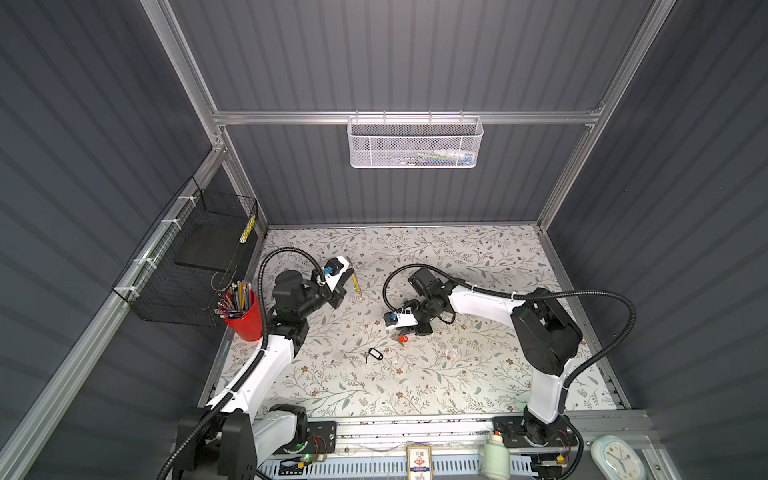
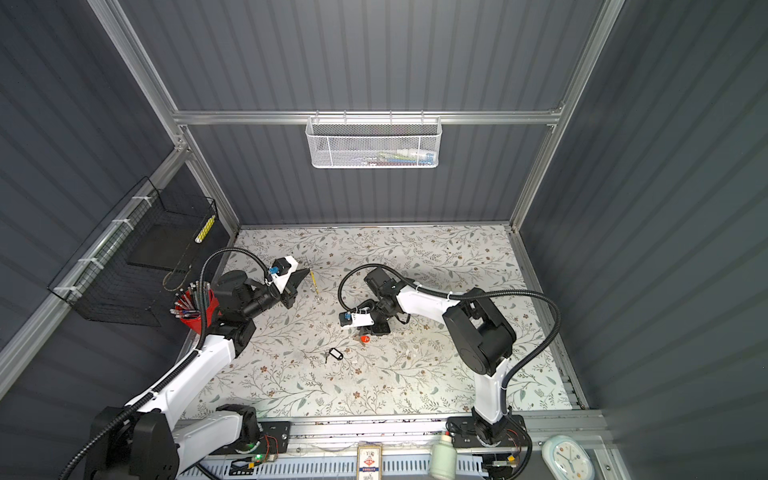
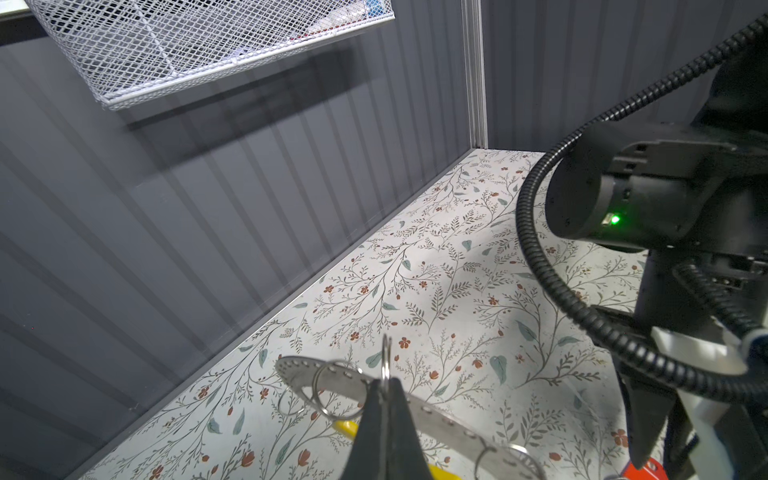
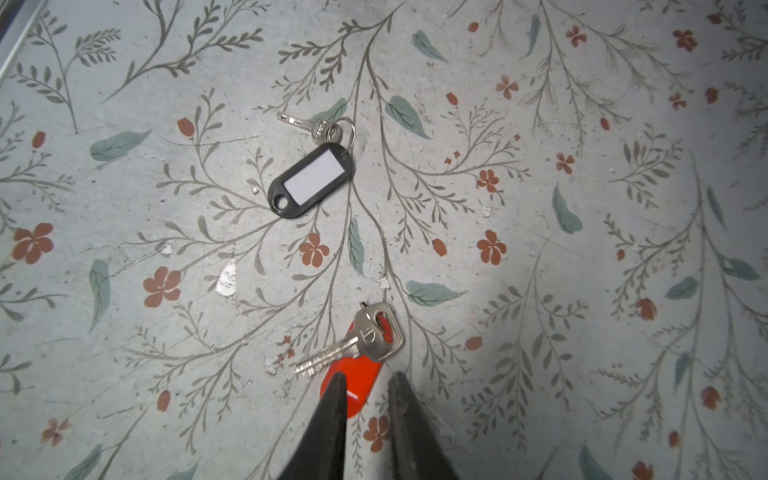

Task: Put the keys on the keyring
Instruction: 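Close the right gripper on the red-tagged key's ring, then lift the red-tagged key with the right gripper toward the held keyring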

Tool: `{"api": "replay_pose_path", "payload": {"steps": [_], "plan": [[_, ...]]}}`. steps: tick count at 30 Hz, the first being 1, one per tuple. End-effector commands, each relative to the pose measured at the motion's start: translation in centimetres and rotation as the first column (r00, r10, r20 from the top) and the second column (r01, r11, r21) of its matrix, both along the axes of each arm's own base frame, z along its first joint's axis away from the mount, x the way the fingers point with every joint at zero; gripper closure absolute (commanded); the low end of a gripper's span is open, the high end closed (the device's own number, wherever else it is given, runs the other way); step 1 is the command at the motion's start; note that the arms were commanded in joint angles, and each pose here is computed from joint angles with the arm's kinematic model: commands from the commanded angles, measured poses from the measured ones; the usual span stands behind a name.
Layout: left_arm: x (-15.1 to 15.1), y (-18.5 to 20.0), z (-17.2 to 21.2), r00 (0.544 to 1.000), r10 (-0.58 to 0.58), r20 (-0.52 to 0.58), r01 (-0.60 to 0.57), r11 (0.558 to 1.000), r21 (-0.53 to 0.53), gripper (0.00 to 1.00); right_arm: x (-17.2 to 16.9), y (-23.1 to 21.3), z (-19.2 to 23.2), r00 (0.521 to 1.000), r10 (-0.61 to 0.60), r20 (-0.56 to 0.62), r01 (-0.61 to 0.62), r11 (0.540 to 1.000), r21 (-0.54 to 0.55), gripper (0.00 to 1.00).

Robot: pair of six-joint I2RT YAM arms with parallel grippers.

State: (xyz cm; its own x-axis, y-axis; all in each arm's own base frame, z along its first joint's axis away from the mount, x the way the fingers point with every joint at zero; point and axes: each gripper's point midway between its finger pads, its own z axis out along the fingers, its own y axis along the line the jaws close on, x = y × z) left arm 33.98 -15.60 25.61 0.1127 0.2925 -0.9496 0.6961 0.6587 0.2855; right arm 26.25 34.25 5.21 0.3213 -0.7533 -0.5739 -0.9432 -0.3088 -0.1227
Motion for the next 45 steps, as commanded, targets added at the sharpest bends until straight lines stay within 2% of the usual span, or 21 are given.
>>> {"api": "replay_pose_path", "payload": {"steps": [1, 19, 38, 45], "plan": [[-0.6, -0.2, 0.8, 1.000, -0.027, 0.015, 0.028, 0.999, -0.028, 1.00, 0.2, 0.3, -0.4, 1.000, 0.022, 0.005, -0.022, 0.999, -0.026, 0.77], [-0.9, -0.6, 0.4, 0.998, -0.059, -0.001, 0.059, 0.998, -0.032, 1.00, -0.5, 1.1, -2.1, 0.996, 0.073, -0.053, -0.075, 0.996, -0.042, 0.77], [-0.9, -0.7, 0.0, 0.998, -0.066, -0.009, 0.065, 0.997, -0.027, 1.00, -0.4, 1.8, -2.6, 0.995, 0.077, -0.061, -0.079, 0.996, -0.028, 0.76], [-0.9, -0.7, 0.0, 0.998, -0.065, -0.011, 0.065, 0.998, -0.026, 1.00, -0.6, 1.9, -3.1, 0.994, 0.078, -0.076, -0.081, 0.996, -0.045, 0.79]]}}
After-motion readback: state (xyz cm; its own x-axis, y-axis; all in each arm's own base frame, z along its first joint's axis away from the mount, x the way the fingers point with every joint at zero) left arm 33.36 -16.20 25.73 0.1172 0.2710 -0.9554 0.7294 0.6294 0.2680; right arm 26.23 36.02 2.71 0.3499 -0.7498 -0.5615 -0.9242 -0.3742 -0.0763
